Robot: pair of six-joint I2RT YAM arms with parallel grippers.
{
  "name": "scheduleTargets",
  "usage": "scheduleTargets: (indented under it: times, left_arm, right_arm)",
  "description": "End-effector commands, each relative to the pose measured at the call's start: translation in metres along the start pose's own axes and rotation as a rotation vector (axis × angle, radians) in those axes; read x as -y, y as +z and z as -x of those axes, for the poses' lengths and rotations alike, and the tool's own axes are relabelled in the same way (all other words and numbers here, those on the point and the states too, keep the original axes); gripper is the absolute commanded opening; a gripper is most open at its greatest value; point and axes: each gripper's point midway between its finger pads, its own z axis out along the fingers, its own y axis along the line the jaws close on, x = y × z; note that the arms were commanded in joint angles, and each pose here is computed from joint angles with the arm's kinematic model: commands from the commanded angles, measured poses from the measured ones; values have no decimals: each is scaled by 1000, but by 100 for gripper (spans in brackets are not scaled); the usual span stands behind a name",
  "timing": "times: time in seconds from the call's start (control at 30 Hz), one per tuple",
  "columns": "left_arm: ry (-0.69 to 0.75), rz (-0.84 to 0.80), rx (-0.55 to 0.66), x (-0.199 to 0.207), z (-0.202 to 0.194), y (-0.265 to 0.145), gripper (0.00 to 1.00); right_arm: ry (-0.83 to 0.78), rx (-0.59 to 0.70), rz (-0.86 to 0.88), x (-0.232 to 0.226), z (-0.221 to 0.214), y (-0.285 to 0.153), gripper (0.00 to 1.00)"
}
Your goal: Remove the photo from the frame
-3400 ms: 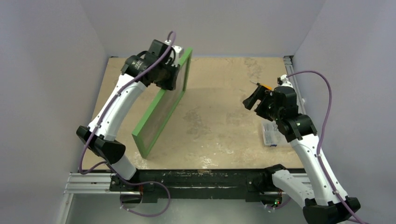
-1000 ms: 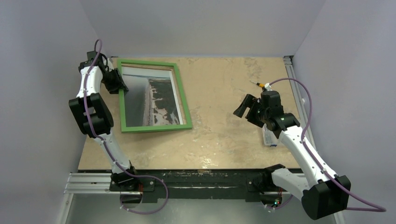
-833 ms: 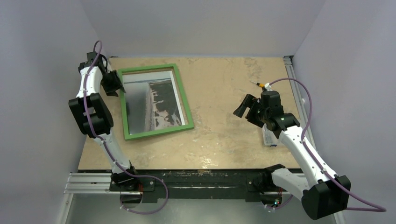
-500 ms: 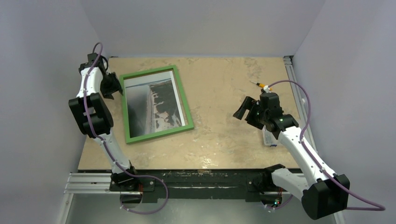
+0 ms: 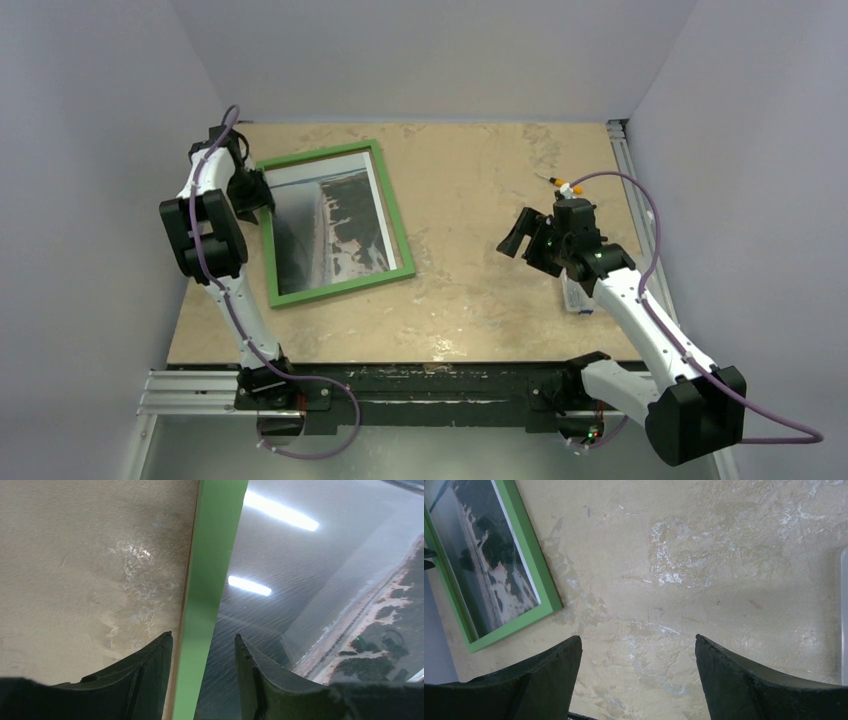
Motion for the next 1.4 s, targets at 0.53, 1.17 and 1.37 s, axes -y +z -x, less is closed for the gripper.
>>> scheduleTargets:
  times: [0.53,1.17,1.37]
  left_arm:
    - [34,31,-20,-1,9,7,2]
    - [265,35,184,109,-25,-88,0]
    - [235,-85,149,172,-56,-70,0]
  right_arm:
    - [-30,24,28,-15,14,-10,83]
    - [-65,34,6,-4,6,-22,83]
    - [-71,62,-33,3,10,-35,83]
